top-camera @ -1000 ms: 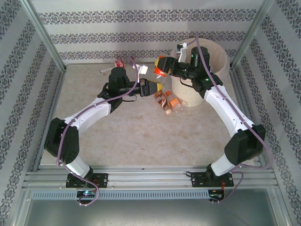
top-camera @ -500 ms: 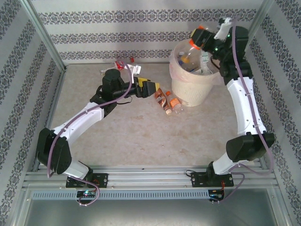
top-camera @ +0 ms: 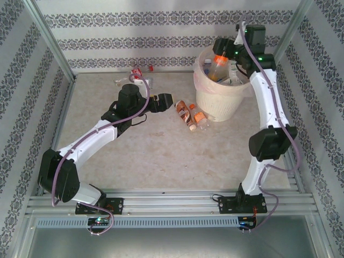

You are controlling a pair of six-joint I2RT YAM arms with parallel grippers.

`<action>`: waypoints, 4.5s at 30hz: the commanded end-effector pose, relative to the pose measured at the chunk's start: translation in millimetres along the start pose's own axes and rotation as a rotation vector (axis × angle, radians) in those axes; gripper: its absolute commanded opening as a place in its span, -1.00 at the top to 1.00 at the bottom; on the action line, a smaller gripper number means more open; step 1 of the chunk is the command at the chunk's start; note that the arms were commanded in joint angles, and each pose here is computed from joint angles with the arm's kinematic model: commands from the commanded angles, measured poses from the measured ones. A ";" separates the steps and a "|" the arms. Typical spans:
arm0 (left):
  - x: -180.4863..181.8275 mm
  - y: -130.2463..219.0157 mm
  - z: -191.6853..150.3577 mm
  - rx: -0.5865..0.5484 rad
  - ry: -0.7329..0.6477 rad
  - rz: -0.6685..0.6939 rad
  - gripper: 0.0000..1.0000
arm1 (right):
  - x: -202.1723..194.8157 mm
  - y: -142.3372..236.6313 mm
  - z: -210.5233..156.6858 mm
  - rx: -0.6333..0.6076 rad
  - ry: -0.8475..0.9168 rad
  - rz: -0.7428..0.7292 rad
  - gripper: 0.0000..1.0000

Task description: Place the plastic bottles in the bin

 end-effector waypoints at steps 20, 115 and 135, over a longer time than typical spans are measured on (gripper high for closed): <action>88.1 22.2 -6.2 -0.107 0.269 0.464 -0.99 | 102.7 60.4 -55.9 0.020 0.282 0.110 -0.96; 144.3 72.0 -39.2 -0.091 0.402 0.802 -0.99 | -76.6 37.7 14.6 -0.102 0.013 -0.452 -0.69; 148.7 60.9 -43.0 -0.049 0.411 0.795 -0.99 | -52.9 12.7 -28.4 0.120 -0.074 -0.174 -0.84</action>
Point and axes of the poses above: each hand's point on the last joint's axis, 136 mm out from that joint toward the fingers, its own y axis back along the fingers, its own x axis along the line the jaws close on, z = x × y, the point moved 6 cm from there along y, back along the fingers, and after that the axes turned 1 degree about y, right-handed, at the moved point
